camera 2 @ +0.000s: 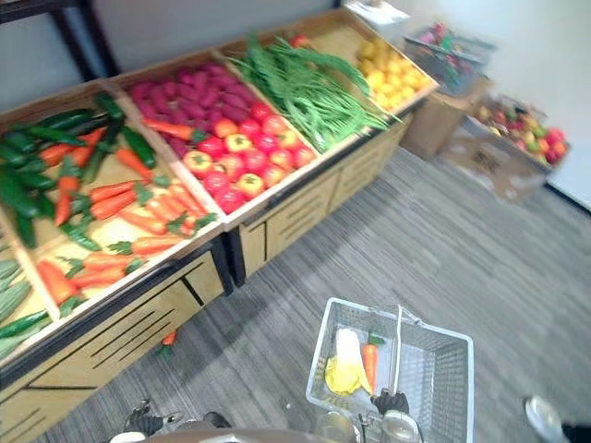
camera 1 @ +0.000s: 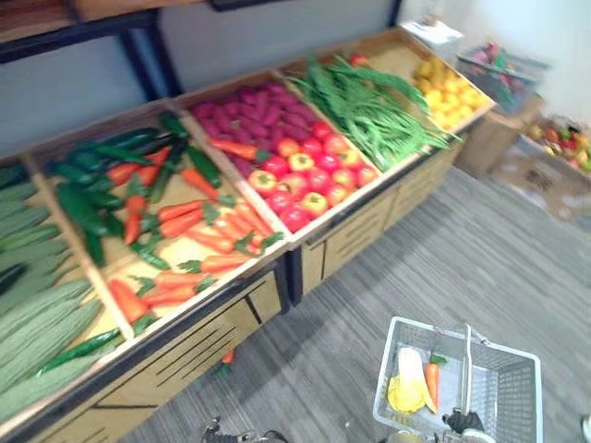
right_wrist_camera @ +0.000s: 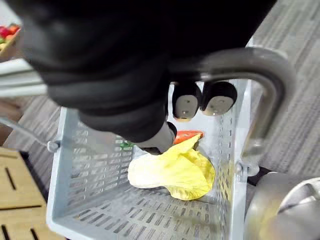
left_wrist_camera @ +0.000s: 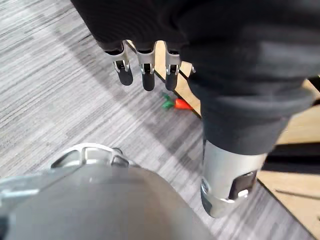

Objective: Pick vegetable in the basket

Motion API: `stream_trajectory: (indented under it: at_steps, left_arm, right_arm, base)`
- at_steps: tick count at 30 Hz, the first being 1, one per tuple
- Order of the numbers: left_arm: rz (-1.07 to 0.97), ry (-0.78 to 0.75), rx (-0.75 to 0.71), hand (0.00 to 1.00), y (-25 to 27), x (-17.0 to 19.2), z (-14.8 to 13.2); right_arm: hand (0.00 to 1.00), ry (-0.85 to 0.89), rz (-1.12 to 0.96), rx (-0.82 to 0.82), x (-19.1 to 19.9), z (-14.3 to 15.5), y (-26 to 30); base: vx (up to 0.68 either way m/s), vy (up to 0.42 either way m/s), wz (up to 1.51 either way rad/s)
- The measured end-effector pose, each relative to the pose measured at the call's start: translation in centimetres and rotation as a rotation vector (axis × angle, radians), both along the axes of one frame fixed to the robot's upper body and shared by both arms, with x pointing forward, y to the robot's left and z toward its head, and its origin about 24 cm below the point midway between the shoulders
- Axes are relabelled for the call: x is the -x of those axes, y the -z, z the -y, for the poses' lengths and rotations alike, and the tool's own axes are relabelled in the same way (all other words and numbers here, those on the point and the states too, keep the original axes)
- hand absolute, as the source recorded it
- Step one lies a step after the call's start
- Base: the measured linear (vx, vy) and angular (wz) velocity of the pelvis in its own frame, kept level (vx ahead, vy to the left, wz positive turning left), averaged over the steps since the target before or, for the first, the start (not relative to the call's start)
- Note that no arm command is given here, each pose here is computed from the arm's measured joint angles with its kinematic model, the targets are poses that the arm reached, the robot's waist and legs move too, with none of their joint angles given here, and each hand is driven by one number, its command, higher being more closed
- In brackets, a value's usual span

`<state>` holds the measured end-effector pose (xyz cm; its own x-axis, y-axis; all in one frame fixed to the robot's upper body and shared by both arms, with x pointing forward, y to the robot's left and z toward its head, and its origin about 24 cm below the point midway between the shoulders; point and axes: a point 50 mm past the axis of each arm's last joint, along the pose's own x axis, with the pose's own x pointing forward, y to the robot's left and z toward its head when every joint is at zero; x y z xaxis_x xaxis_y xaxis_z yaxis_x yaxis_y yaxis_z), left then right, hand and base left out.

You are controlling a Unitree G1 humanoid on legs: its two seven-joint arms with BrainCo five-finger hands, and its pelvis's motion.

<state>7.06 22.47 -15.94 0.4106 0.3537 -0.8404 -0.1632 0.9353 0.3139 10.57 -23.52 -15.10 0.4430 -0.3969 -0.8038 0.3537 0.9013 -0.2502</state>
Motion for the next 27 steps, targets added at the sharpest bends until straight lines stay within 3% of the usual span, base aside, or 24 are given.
stream_trajectory:
  at_steps: [7,14,19,27]
  left_arm:
    - [0.003,-0.093,0.033,0.0,0.2,0.1,0.1]
    - [0.029,-0.251,0.09,0.0,0.4,1.0,0.9]
    - [0.055,-0.243,0.092,0.0,0.3,0.7,1.1]
    - [0.069,-0.212,0.072,0.0,0.1,0.3,0.6]
  right_arm:
    - [1.0,0.025,-0.069,-0.021,1.9,-0.2,0.7]
    - [1.0,-0.092,-0.049,0.022,0.7,0.2,0.2]
    - [1.0,-0.114,-0.051,0.028,0.6,0.2,0.2]
    - [1.0,-0.147,-0.044,0.009,0.4,-0.9,0.4]
  base:
    - [-0.08,-0.215,-0.43]
    - [-0.06,-0.016,-1.06]
    - [0.0,0.189,-0.97]
    - [0.06,0.129,-0.11]
